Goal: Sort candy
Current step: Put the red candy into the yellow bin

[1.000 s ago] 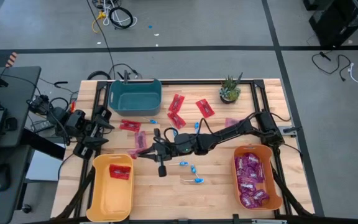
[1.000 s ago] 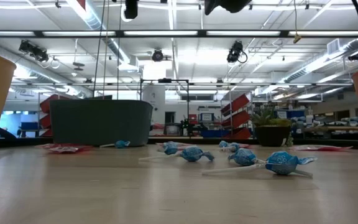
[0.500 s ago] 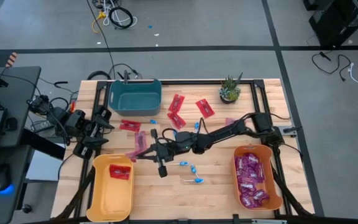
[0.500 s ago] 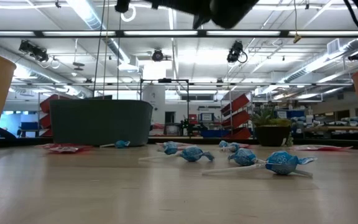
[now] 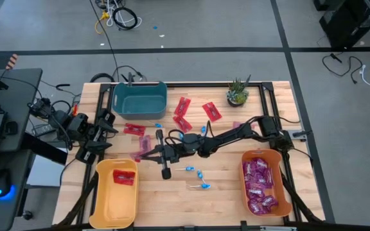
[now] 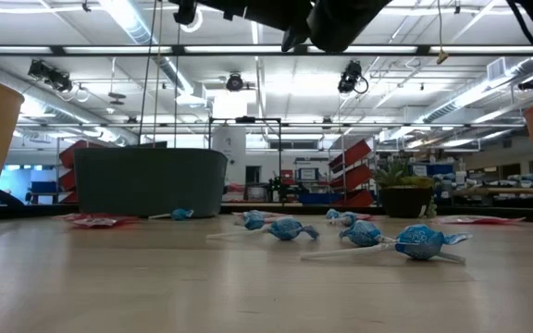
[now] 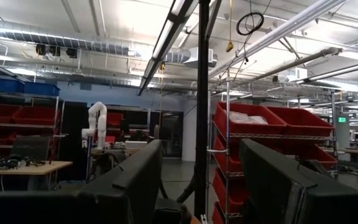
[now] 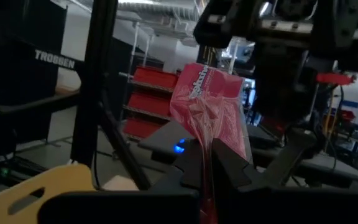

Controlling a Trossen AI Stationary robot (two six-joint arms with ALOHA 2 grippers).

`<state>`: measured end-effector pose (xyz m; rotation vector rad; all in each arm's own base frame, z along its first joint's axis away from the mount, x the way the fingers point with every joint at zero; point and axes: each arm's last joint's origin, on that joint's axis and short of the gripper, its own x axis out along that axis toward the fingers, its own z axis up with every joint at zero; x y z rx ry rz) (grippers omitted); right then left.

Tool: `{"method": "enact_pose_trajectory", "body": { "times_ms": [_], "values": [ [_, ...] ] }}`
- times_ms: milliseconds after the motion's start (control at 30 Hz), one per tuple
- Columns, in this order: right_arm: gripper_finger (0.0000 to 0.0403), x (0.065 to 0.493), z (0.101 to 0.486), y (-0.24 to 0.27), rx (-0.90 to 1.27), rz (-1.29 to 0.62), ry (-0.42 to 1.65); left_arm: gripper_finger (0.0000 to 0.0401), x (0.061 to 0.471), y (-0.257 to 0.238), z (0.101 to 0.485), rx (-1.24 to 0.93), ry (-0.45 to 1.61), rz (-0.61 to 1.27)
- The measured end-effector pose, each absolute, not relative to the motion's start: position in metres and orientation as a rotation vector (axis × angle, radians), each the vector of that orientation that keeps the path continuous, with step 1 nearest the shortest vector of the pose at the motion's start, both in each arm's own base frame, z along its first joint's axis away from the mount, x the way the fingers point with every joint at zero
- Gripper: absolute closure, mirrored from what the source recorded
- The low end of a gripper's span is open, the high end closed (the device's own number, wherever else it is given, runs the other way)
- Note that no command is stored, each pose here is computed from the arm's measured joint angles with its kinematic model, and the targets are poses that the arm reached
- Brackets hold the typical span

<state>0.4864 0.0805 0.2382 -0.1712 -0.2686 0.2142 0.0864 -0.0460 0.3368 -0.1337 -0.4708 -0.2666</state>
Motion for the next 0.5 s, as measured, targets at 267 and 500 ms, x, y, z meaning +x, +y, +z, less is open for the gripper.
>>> {"method": "enact_pose_trajectory", "body": {
  "times_ms": [267,500],
  "values": [
    [0.0390,0.511,0.247,0.076,-0.166,0.256,-0.207,0.0183,0.086,-0.046,0.337,-0.140,-0.475,-0.256],
    [0.0390,0.540,0.233,0.082,-0.128,0.281,-0.104,0.0183,0.085,-0.045,0.339,-0.152,-0.499,-0.255]
  ]
}}
